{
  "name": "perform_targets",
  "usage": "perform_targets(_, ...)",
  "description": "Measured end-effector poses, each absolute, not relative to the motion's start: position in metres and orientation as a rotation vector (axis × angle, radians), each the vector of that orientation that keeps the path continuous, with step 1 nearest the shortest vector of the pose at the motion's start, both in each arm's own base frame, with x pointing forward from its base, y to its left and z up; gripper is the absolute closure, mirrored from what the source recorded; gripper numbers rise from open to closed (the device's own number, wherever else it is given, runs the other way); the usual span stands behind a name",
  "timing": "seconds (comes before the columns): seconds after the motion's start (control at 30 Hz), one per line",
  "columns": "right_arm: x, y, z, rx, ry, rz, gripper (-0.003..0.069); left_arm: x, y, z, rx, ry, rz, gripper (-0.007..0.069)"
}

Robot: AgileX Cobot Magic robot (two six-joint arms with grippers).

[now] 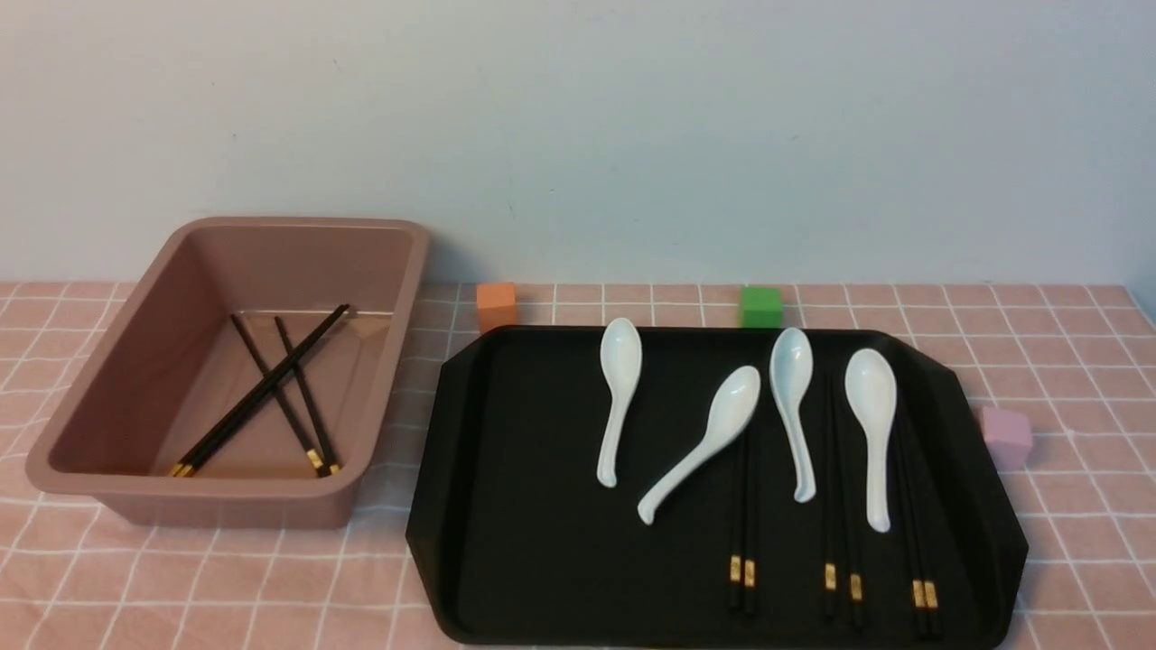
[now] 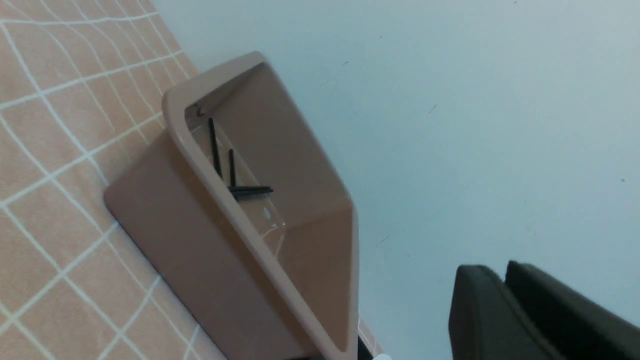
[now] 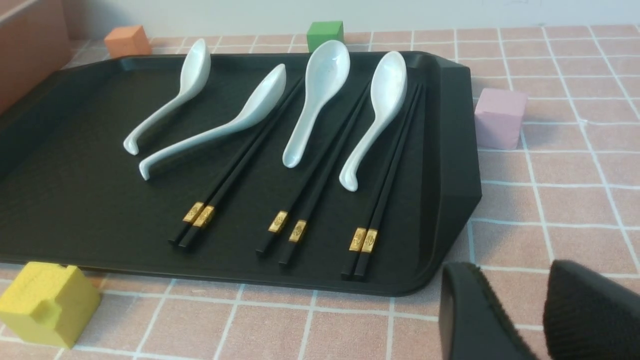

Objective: On pink tablecloth take chopsticks from black tray and put them in box.
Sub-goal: 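Reach over to the black tray and grasp a pair of chopsticks with the left gripper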

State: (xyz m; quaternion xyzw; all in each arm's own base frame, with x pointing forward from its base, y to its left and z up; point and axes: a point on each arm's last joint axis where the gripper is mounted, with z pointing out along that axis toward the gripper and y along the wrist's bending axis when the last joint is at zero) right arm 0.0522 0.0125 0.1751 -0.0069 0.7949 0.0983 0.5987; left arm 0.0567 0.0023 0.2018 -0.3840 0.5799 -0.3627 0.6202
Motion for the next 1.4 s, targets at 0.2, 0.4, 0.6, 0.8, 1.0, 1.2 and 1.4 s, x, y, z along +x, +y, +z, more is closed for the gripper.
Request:
perform_targets(0.2,0.052,0.012,0.175,-0.016,1.844,0.228,0.0419,0.048,-0.011,0.254,-0.688,1.556,-0.763,0.0550)
perform_targets(0.4,0.052,0.012,0.175,-0.016,1.844,0.228,0.0419,0.086,-0.019,0.297,-0.483,2.137,-0.566,0.0632)
perform_targets(0.6,0.052,0.012,0.175,-0.016,1.845,0.228,0.0419,0.139,-0.036,0.318,-0.165,2.380,-0.530,0.0638)
perform_targets(0.8,0.052,0.012,0.175,-0.016,1.845,0.228,0.0419,0.208,-0.094,0.300,0.136,2.607,-0.541,0.0638)
perform_targets(1.0,0.052,0.012,0.175,-0.016,1.845,0.228,0.0419,0.244,-0.189,0.274,0.387,2.750,-0.589,0.0638)
perform_targets(1.2,0.052,0.012,0.175,-0.017,1.845,0.227,0.0419,0.254,-0.305,0.247,0.698,2.849,-0.545,0.0638)
perform_targets(1.4,0.052,0.012,0.175,-0.017,1.845,0.227,0.0419,0.264,-0.351,0.233,0.765,2.886,-0.413,0.0638)
